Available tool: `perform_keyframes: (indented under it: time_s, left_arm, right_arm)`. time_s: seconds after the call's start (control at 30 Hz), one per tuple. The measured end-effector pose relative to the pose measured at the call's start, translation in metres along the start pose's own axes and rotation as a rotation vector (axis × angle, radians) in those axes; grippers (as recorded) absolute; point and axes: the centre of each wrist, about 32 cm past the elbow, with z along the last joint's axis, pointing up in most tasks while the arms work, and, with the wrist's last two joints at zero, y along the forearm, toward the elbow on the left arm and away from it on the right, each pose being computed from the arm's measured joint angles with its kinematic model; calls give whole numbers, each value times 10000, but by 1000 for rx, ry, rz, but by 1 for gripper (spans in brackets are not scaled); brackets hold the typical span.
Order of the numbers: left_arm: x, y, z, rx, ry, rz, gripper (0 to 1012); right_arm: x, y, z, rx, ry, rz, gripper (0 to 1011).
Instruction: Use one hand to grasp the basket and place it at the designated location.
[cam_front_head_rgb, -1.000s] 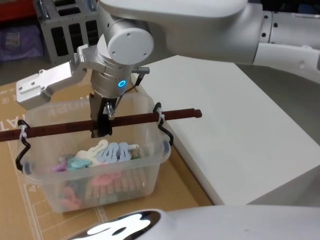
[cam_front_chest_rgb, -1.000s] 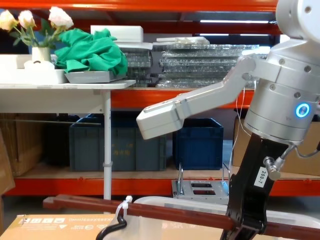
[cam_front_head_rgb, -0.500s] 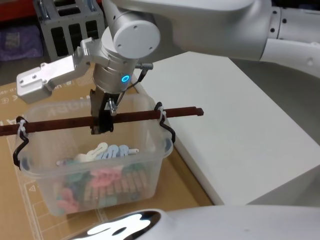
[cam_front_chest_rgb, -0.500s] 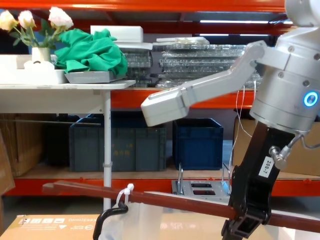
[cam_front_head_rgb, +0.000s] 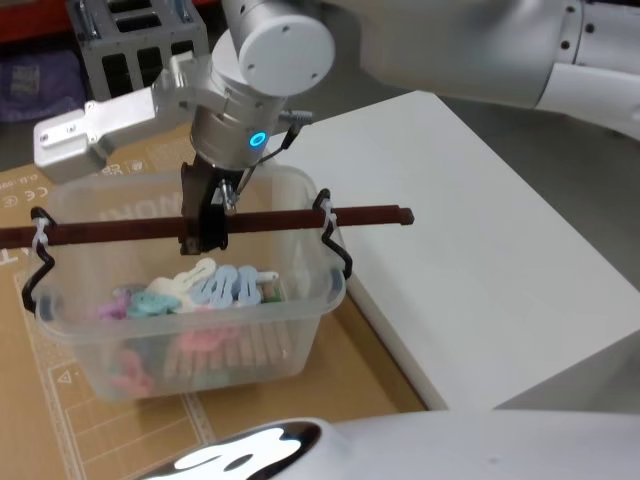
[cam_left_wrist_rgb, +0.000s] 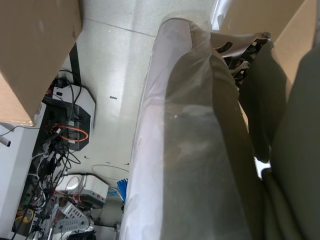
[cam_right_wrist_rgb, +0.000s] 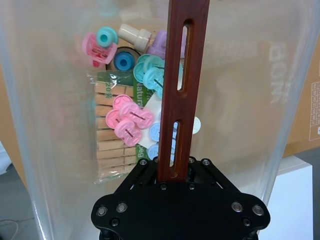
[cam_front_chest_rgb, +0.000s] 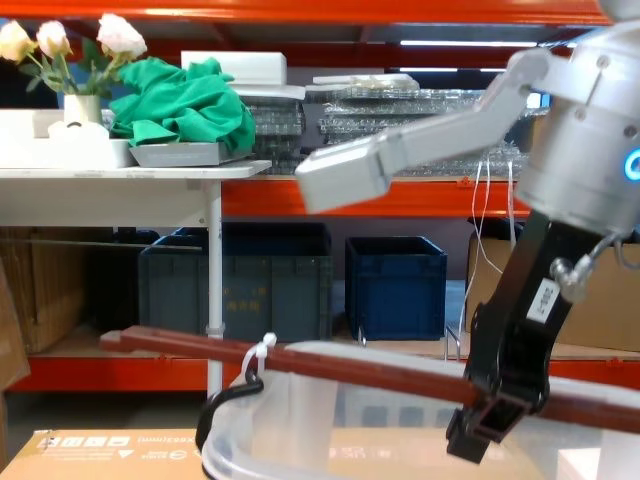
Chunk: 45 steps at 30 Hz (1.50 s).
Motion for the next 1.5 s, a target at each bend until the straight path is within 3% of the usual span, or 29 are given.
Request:
perform_keyframes:
  time_s: [0.47, 1.03, 1.5]
  left_arm:
    - [0, 0, 0, 0, 0, 0, 0]
    - [0, 0, 0, 0, 0, 0, 0]
    - [0, 0, 0, 0, 0, 0, 0]
  right_arm:
    - [-90, -406, -164, -12, 67, -54, 100]
    - [-165, -559, -328, -5, 137, -56, 100]
    - [-310, -681, -628, -38, 299, -41, 100]
